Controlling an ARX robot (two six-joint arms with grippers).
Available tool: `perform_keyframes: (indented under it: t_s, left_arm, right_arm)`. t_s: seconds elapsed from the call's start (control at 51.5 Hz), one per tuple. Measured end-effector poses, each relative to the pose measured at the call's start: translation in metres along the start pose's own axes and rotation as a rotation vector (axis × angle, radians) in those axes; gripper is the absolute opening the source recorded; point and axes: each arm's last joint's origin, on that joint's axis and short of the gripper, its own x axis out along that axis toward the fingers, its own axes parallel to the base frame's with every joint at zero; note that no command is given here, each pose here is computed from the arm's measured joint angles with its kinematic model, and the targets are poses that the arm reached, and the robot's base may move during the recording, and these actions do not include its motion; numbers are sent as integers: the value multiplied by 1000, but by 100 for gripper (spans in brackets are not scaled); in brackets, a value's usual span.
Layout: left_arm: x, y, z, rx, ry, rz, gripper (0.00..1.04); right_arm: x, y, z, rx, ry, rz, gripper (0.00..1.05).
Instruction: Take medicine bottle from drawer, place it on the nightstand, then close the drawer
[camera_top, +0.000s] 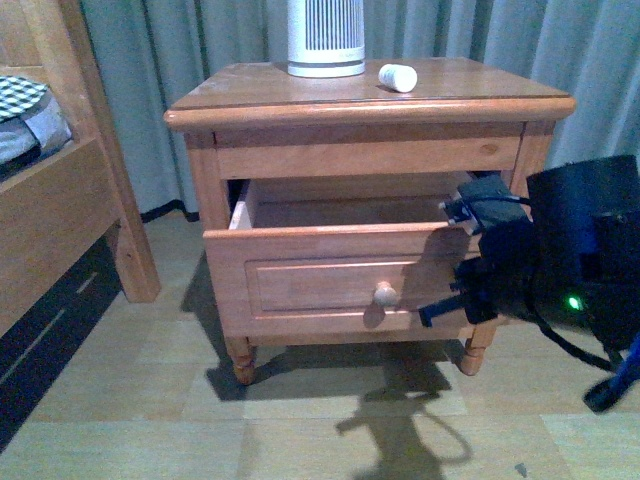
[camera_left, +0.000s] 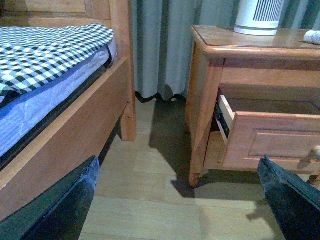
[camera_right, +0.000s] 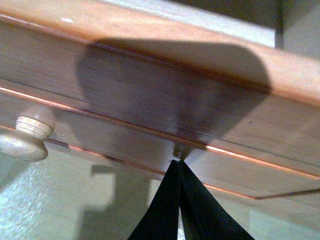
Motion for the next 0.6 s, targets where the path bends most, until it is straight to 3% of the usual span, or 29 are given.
perform_keyframes:
  t_s: [0.447,0.603]
  left_arm:
    - [0,0,0,0,0,0,98]
    - [0,0,0,0,0,0,98]
  right_arm:
    - [75,-38,62,-47,-55,-135,3]
    - [81,-42,64,-43,-49,-144,3]
